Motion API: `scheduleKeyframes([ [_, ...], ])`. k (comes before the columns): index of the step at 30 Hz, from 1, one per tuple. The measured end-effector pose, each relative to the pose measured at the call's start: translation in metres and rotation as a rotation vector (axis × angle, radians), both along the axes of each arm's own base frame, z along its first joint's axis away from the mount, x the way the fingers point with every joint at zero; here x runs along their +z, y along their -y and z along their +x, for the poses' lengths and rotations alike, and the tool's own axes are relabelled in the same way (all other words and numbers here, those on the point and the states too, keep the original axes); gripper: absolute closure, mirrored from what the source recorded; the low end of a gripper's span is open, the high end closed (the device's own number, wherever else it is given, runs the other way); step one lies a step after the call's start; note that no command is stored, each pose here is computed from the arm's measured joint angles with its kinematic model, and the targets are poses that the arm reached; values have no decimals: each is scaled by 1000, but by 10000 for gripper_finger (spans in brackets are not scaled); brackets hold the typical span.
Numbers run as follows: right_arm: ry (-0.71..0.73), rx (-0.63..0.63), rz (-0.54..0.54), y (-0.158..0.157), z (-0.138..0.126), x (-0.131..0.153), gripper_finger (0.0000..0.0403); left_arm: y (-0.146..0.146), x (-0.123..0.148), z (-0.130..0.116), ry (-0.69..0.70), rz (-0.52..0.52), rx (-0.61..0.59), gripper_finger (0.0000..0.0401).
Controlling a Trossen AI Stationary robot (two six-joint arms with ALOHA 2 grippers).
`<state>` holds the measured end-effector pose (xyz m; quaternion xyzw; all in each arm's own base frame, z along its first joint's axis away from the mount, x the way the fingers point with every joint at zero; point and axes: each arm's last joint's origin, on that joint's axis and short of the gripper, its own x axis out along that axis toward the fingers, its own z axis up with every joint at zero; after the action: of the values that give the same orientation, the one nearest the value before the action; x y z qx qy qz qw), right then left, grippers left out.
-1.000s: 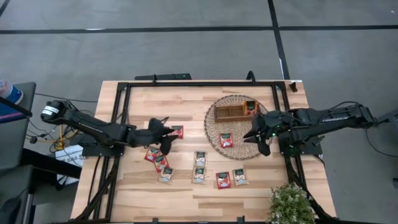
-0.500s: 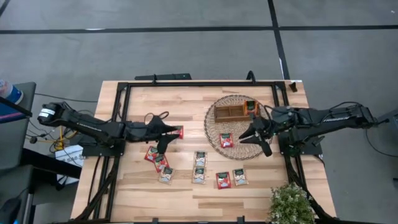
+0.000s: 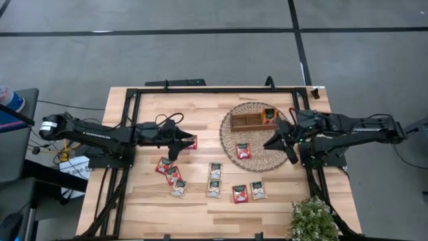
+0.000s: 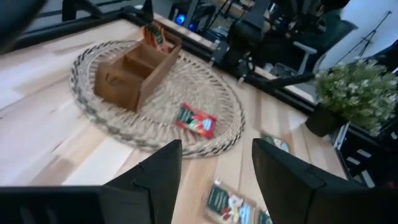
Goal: Pick & Place Tea
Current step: Put the red tea pack into the middle compartment of the brown organizer
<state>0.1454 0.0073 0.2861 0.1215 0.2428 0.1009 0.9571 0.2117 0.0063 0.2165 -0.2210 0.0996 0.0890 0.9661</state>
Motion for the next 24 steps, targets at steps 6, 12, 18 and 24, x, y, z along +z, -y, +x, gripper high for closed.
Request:
scheduleKeyframes([
  [6, 39, -3, 24, -4, 6, -23, 372, 0, -16, -31, 57, -66, 43, 213],
  [12, 133, -83, 99, 3, 1, -48, 369, 0, -16, -62, 178, -74, 53, 213],
  [18, 236, -136, 183, 6, -17, -55, 372, -1, -21, -83, 91, -78, 94, 213],
  [24, 260, -191, 227, 6, -20, -55, 376, -3, -21, -100, 95, -75, 177, 213],
])
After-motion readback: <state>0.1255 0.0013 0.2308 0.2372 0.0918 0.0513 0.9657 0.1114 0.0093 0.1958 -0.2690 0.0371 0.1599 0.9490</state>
